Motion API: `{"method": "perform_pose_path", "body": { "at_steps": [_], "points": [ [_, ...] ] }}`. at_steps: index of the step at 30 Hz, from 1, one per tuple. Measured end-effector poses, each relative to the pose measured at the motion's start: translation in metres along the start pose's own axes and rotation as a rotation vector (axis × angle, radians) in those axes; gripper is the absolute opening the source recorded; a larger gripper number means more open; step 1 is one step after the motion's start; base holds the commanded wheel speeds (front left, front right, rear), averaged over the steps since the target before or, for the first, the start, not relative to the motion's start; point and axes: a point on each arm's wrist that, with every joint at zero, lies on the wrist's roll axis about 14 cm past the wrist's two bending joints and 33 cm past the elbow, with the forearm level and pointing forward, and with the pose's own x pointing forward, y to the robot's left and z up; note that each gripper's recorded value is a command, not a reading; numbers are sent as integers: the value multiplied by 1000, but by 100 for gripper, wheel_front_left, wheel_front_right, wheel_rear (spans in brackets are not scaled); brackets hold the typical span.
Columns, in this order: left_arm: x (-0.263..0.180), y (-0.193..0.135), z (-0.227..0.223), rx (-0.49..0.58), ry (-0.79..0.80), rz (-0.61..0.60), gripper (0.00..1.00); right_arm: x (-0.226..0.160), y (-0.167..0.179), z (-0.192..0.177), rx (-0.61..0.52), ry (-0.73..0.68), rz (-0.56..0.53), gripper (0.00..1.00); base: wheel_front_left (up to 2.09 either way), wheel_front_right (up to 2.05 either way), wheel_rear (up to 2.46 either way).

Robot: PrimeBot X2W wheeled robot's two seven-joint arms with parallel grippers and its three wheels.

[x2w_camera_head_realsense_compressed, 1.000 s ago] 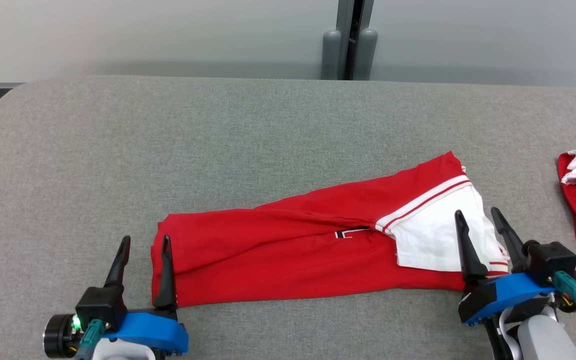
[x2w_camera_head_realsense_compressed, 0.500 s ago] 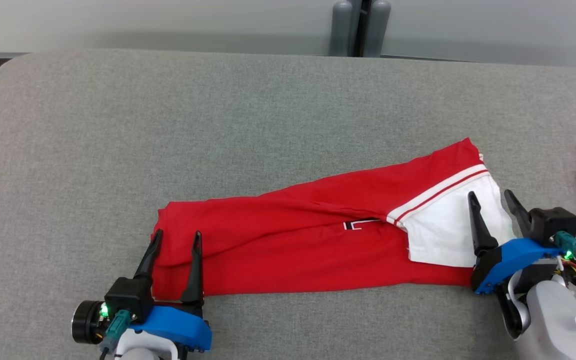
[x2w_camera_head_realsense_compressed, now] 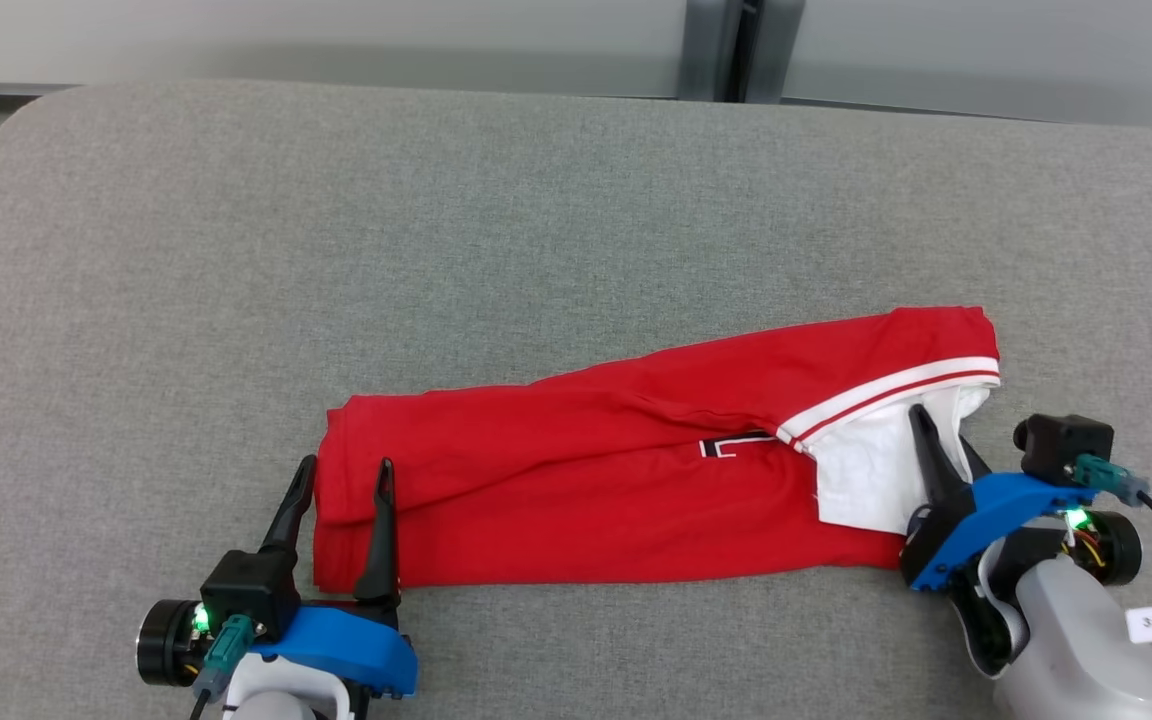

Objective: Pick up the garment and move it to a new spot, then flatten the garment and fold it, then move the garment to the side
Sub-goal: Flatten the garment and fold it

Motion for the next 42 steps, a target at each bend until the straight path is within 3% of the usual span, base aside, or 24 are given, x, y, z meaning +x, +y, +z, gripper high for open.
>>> {"method": "perform_pose_path", "body": {
  "at_steps": [4,10,14,22,30,36,37,38,42],
  "points": [
    [1,-7,2,6,-6,-21,100,-11,-19,7,17,-56,-36,0,0,0,0],
    [8,-24,6,5,-19,-75,100,-45,-94,29,-1,-141,-207,0,0,0,0],
    [11,-36,9,5,-25,-112,100,-57,-96,70,-28,-282,-206,0,0,0,0],
    [5,-39,12,-7,-34,-118,100,-47,21,87,29,-382,97,0,0,0,0],
    [-24,-5,17,-16,-54,-5,100,-40,149,75,108,-309,444,0,0,0,0],
    [-53,24,9,-36,-40,107,100,-29,208,59,77,-229,581,0,0,0,0],
    [-57,28,7,-38,-37,122,100,-26,213,54,68,-212,590,33,0,0,0],
    [-59,32,6,-38,-34,139,100,-23,217,49,59,-196,597,98,0,0,0],
    [-65,41,0,-44,-16,176,100,-15,222,46,43,-186,601,100,0,0,0]
  ]
}}
